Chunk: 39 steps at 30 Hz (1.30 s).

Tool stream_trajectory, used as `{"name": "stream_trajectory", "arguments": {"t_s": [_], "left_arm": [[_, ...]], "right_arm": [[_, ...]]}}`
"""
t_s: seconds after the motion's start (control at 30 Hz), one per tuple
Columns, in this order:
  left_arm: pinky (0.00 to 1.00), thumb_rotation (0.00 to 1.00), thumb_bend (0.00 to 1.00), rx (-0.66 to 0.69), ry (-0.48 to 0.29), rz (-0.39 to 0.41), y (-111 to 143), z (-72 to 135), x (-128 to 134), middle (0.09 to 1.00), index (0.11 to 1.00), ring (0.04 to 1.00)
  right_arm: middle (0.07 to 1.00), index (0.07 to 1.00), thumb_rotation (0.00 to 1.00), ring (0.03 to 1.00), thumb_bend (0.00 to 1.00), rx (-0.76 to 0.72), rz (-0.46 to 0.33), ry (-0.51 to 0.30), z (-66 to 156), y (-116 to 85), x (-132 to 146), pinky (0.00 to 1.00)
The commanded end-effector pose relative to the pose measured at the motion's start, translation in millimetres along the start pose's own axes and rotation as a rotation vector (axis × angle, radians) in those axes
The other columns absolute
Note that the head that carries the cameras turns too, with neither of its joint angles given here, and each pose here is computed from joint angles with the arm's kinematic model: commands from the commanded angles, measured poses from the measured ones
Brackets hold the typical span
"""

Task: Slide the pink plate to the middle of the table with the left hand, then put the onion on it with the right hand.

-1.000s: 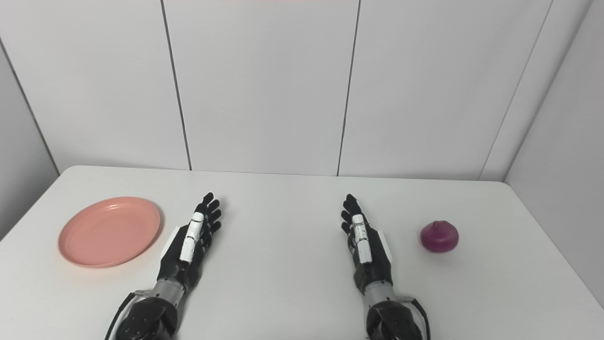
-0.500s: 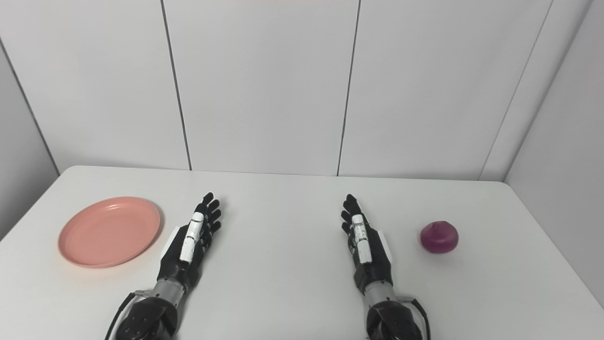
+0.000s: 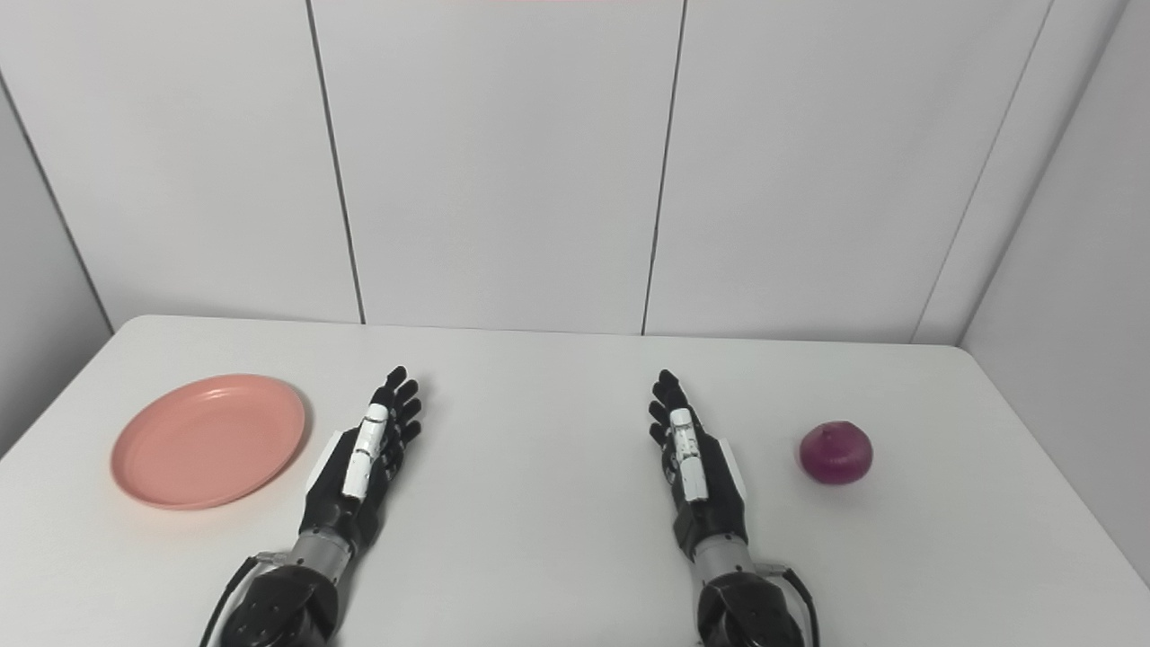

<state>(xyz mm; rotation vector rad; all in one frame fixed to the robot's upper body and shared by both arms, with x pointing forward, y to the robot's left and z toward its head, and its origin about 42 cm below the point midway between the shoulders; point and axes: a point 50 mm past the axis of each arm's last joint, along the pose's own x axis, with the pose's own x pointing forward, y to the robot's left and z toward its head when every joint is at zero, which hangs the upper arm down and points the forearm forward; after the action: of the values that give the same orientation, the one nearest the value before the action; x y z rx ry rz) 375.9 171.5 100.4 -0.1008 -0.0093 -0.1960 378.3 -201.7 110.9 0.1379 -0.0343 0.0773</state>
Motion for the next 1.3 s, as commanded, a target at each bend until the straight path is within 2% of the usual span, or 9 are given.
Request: {"name": "stream_trajectory", "arguments": {"t_s": [0.0, 0.53, 0.93, 1.0, 1.17, 1.27], "left_arm": [[0.99, 1.0, 0.49, 0.004, 0.024, 0.004, 3, -14, -7, 1.0, 1.0, 0.999], [0.99, 1.0, 0.49, 0.011, 0.02, -0.004, -1, -16, -9, 1.0, 1.0, 0.999], [0.99, 1.0, 0.55, 0.053, 0.037, 0.006, -41, -22, -3, 0.993, 0.982, 0.99], [1.0, 1.0, 0.56, 0.039, 0.041, 0.006, -47, -23, -2, 0.999, 0.983, 0.999], [1.0, 1.0, 0.55, 0.084, 0.038, 0.004, -52, -23, 0, 1.0, 0.987, 1.0], [1.0, 1.0, 0.54, 0.082, 0.034, -0.002, -54, -24, 1, 1.0, 0.989, 1.0]], "right_arm": [[0.959, 0.963, 0.93, 0.971, 0.57, -0.01, 0.008, -0.077, 15, -2, 7, 0.98], [0.974, 0.975, 0.94, 0.985, 0.56, -0.009, 0.024, -0.086, 14, -8, 5, 1.0], [0.997, 0.996, 0.92, 0.999, 0.52, 0.037, 0.018, -0.096, 4, -48, 4, 1.0], [0.984, 0.979, 0.87, 0.988, 0.53, 0.048, -0.001, -0.093, 1, -55, 4, 1.0], [0.977, 0.973, 0.87, 0.98, 0.51, 0.052, -0.01, -0.089, 0, -62, 4, 1.0], [0.989, 0.987, 0.89, 0.985, 0.49, 0.051, 0.002, -0.092, 1, -63, 4, 1.0]]}}
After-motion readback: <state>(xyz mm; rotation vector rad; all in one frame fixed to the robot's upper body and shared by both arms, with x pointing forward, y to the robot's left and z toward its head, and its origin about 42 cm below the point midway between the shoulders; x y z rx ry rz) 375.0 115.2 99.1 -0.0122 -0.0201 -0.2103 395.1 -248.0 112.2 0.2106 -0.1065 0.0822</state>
